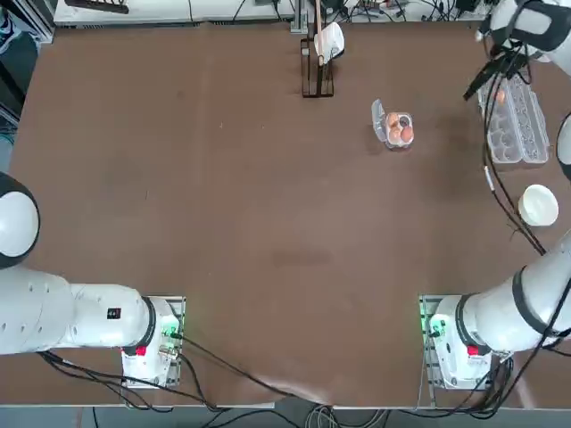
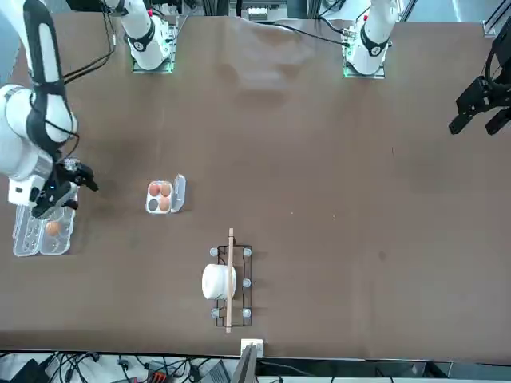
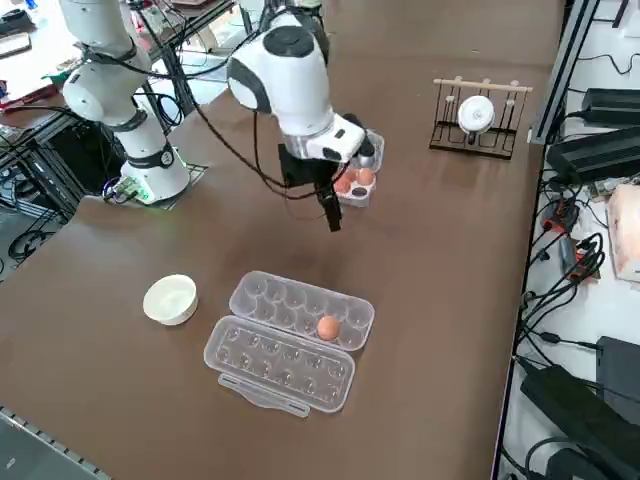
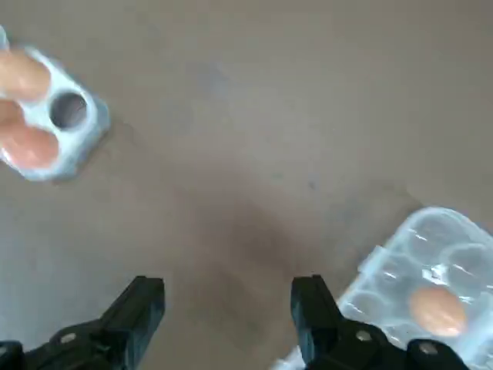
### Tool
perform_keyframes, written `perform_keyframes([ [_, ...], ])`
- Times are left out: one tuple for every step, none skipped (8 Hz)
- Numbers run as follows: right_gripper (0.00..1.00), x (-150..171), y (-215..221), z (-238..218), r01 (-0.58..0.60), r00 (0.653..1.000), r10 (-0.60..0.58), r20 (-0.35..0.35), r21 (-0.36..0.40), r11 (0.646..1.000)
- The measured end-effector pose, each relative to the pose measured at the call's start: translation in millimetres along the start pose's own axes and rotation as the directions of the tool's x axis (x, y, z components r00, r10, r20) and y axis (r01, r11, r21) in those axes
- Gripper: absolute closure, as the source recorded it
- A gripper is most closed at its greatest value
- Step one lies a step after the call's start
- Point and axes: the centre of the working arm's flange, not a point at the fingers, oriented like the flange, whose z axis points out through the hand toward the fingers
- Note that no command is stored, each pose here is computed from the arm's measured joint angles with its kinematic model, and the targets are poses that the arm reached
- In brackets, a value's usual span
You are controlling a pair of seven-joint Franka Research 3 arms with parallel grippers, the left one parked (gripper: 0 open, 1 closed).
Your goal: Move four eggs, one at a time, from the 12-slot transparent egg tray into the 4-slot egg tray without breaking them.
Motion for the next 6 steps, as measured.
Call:
perform_keyframes([
  [0.0, -18.3, 17.3, 2.2, 0.082, 0.997, -0.082, 0.01, -0.006, 0.997],
  [0.0, -34.0, 33.0, 7.4, 0.161, 0.987, -0.161, 0.023, -0.006, 0.987],
  [0.0, -45.8, 47.6, 12.9, 0.244, 0.969, -0.244, 0.035, -0.005, 0.97],
  [0.0, -55.3, 62.0, 18.9, 0.329, 0.943, -0.329, 0.047, -0.003, 0.944],
  [0.01, -62.7, 75.9, 24.8, 0.411, 0.91, -0.41, 0.059, 0.0, 0.912],
  [0.01, -66.7, 88.2, 29.7, 0.481, 0.875, -0.48, 0.07, 0.002, 0.877],
])
